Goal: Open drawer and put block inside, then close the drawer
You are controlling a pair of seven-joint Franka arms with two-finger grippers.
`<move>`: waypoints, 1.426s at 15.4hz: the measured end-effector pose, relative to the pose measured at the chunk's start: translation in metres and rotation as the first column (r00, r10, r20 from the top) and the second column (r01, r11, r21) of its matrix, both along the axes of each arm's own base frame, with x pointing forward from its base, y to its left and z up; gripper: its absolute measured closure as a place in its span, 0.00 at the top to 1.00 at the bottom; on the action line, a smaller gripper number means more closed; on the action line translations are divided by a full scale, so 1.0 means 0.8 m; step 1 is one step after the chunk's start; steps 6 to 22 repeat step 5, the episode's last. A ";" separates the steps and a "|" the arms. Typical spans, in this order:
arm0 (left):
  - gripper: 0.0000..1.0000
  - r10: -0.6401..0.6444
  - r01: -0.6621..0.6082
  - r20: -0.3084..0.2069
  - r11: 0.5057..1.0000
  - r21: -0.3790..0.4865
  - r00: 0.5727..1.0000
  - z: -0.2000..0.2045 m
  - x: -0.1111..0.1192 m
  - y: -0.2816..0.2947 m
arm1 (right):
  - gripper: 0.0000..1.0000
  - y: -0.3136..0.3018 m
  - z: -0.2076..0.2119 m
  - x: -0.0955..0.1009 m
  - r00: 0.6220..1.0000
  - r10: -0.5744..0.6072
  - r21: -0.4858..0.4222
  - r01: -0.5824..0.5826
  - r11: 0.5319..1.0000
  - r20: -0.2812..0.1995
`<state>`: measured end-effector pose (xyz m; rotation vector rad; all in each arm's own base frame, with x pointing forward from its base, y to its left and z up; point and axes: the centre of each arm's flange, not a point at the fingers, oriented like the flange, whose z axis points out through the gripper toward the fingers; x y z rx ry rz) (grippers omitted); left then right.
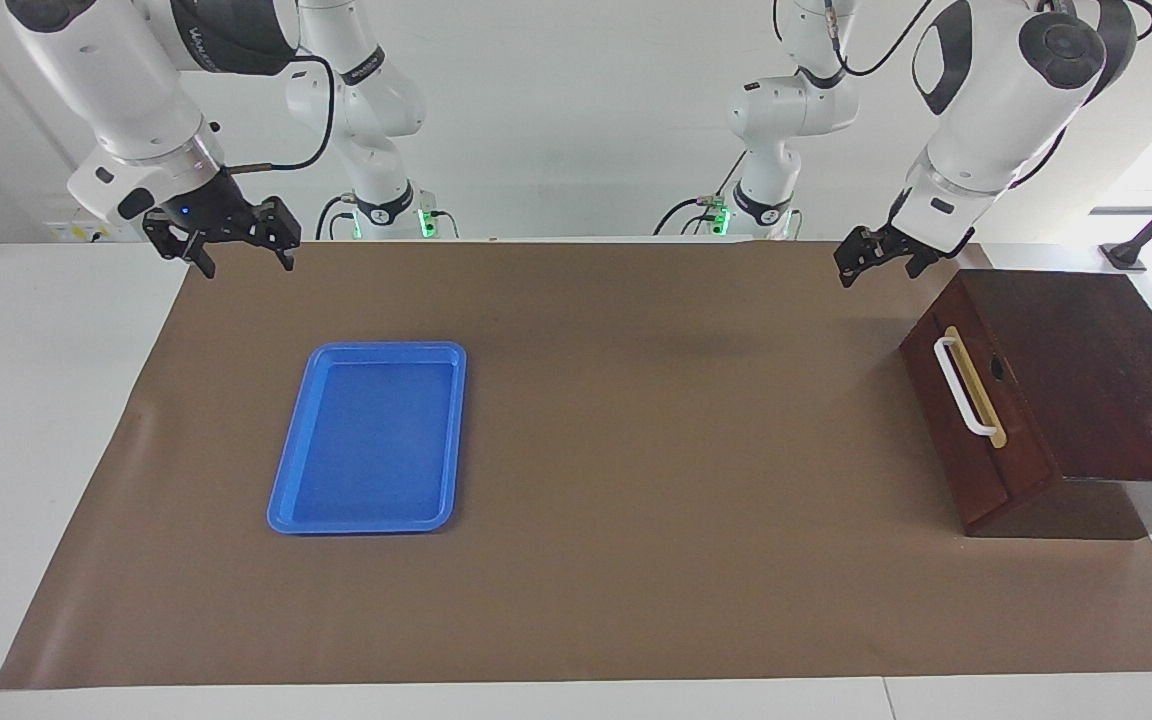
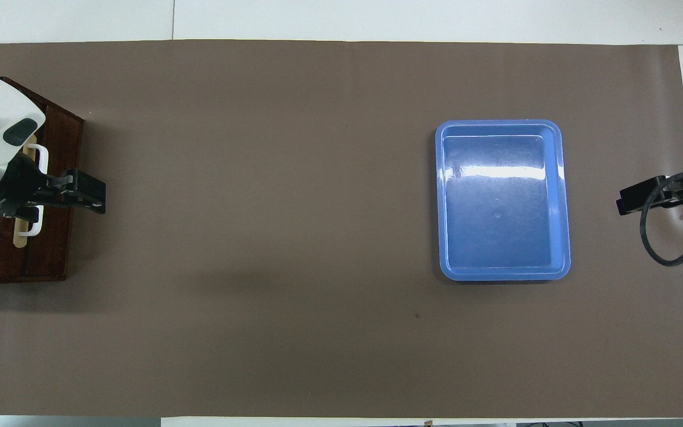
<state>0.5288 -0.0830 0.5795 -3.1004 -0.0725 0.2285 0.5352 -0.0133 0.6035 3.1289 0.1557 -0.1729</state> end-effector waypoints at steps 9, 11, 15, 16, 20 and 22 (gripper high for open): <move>1.00 -0.002 0.002 0.015 1.000 0.000 1.000 0.007 -0.005 0.000 | 1.00 0.000 -0.001 -0.001 1.000 -0.001 0.000 0.001 1.000 -0.007; 1.00 -0.002 0.002 0.015 1.000 0.000 1.000 0.007 -0.005 0.000 | 1.00 0.000 -0.001 -0.001 1.000 -0.001 0.000 0.001 1.000 -0.007; 1.00 -0.002 0.002 0.015 1.000 0.000 1.000 0.007 -0.005 0.000 | 1.00 0.000 -0.001 -0.001 1.000 -0.001 0.000 0.001 1.000 -0.007; 1.00 -0.002 0.002 0.015 1.000 0.000 1.000 0.007 -0.005 0.000 | 1.00 0.000 -0.001 -0.001 1.000 -0.001 0.000 0.001 1.000 -0.007; 1.00 -0.002 0.002 0.015 1.000 0.000 1.000 0.007 -0.005 0.000 | 1.00 0.000 -0.001 -0.001 1.000 -0.001 0.000 0.001 1.000 -0.007; 1.00 -0.002 0.002 0.015 1.000 0.000 1.000 0.007 -0.005 0.000 | 1.00 0.000 -0.001 -0.001 1.000 -0.001 0.000 0.001 1.000 -0.007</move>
